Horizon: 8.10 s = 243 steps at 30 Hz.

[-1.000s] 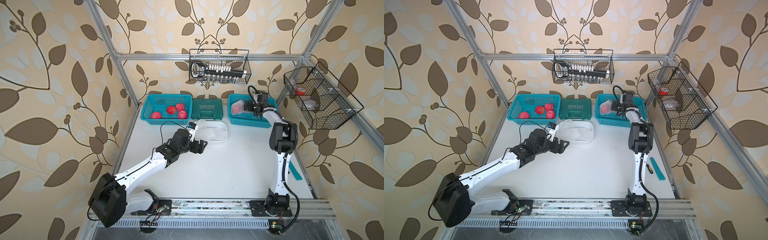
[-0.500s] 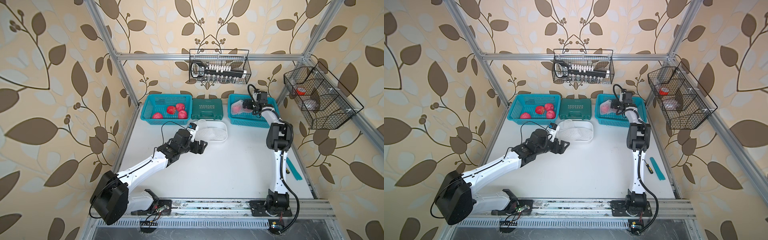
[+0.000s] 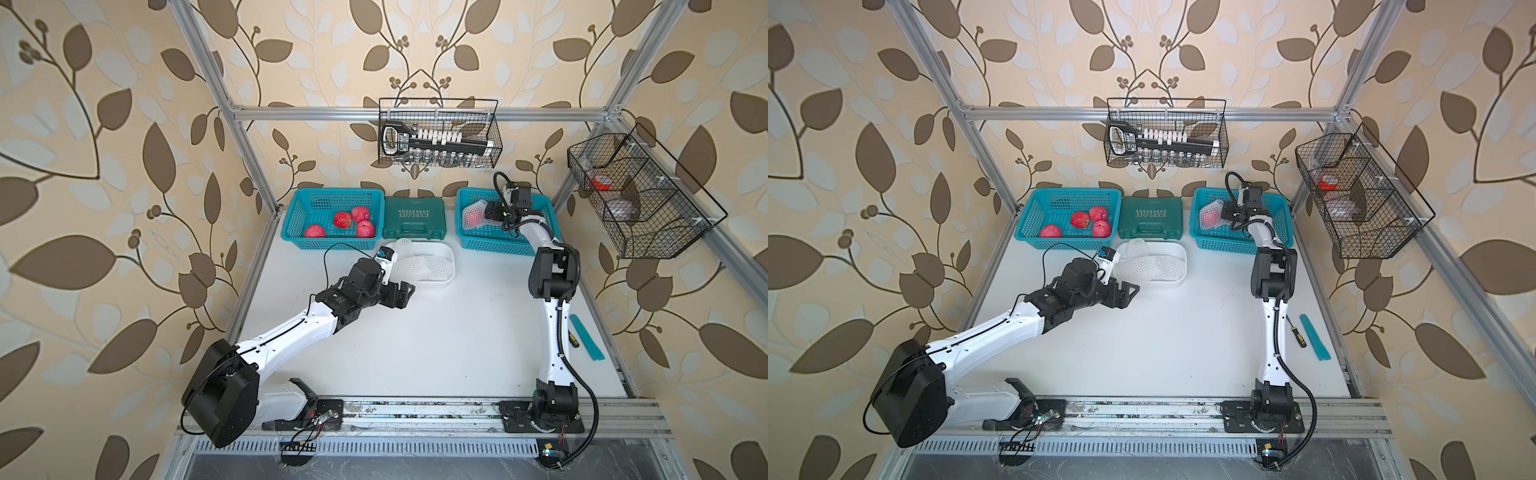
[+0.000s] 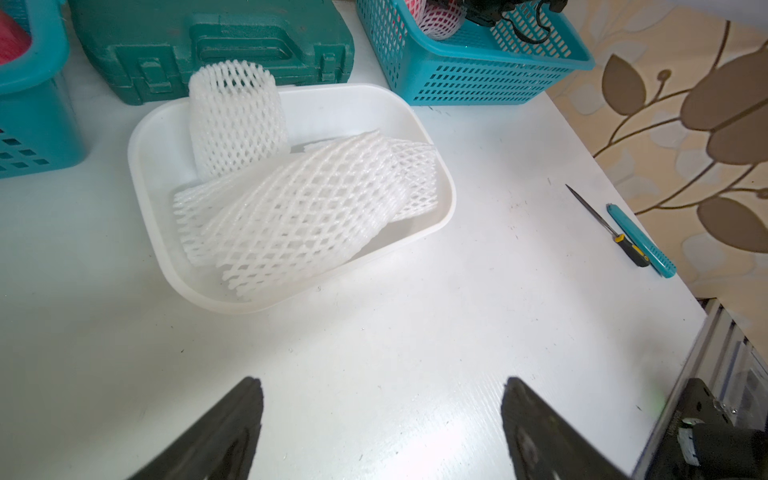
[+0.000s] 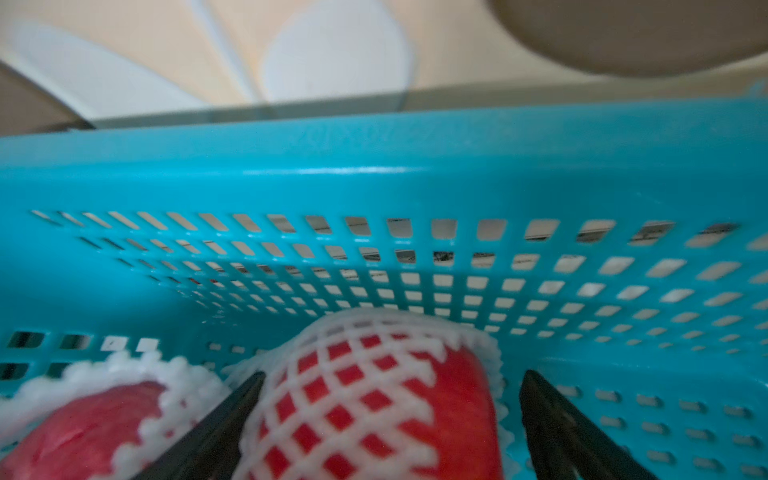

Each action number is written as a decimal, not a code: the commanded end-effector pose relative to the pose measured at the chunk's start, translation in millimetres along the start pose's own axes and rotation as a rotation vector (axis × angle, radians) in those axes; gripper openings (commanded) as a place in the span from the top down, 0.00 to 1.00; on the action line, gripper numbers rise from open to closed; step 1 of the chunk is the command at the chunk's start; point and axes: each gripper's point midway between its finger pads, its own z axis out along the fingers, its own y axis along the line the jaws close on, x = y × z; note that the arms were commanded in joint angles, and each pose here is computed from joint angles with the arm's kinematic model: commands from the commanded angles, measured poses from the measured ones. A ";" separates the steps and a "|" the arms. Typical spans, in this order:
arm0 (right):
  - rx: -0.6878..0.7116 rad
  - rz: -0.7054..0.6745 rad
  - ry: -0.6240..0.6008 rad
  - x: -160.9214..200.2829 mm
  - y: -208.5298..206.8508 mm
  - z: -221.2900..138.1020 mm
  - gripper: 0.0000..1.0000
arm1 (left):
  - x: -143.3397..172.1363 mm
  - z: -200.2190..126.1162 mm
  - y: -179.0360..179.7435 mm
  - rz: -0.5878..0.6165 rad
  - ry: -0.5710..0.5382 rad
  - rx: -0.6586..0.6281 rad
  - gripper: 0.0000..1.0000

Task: Remove foam nets from apples
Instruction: Pick up the apple from the basket, then place the apple at the center of the board, then remove the foam net from the apple, then place the foam net into the storage box.

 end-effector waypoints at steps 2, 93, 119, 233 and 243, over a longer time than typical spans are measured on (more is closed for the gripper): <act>0.004 0.010 0.025 10.7 -5.3 9.6 0.11 | -13.8 -0.1 -12.8 0.016 -0.026 0.037 0.10; -0.953 -0.029 0.543 272.1 275.5 -361.6 0.34 | 72.8 -24.2 -72.5 0.657 -0.181 0.304 0.04; -1.015 0.020 0.824 325.1 289.0 -353.1 0.30 | 83.3 -11.7 -77.0 0.820 -0.103 0.286 0.41; -0.256 0.062 -0.479 191.8 118.3 -369.3 0.01 | -34.8 165.0 -9.2 0.528 0.282 -0.404 0.84; -0.253 0.061 -0.476 191.4 118.4 -369.0 0.00 | -31.2 168.9 -20.1 0.533 0.291 -0.337 0.46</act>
